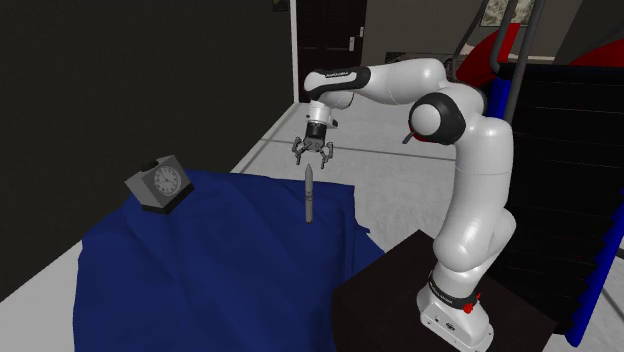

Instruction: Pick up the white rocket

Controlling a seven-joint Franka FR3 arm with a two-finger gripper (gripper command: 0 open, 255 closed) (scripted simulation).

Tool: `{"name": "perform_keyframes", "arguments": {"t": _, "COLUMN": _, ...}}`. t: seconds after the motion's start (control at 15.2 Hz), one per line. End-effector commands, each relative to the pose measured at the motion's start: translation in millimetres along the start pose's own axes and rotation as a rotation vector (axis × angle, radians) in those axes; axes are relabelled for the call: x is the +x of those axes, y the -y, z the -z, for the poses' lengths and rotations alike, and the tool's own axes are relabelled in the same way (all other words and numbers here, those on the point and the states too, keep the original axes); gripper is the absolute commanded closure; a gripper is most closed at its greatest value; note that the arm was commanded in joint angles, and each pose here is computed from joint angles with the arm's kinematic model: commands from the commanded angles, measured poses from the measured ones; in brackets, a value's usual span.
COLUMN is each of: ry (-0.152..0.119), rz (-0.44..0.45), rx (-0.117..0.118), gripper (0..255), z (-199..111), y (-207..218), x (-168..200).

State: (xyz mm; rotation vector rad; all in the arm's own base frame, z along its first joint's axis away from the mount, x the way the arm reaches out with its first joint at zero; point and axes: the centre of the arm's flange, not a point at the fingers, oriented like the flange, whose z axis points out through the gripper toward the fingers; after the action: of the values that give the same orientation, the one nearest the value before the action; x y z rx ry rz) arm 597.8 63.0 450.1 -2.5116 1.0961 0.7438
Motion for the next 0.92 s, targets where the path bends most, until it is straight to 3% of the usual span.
{"name": "perform_keyframes", "arguments": {"t": 0.0, "ry": 0.001, "rz": -0.001, "rx": 0.001, "gripper": 0, "z": -8.0, "y": 0.9, "x": 6.2}}
{"name": "perform_keyframes", "arguments": {"t": 0.26, "ry": 0.001, "rz": -0.001, "rx": 0.001, "gripper": 0, "z": -19.1, "y": 0.0, "x": 13.9}}
{"name": "perform_keyframes", "arguments": {"t": 0.33, "ry": 0.001, "rz": -0.001, "rx": 0.001, "gripper": 255, "z": -19.4, "y": 0.0, "x": 14.2}}
{"name": "perform_keyframes", "arguments": {"t": 0.86, "ry": 0.001, "rz": -0.001, "rx": 0.001, "gripper": 255, "z": -19.1, "y": -0.3, "x": 14.2}}
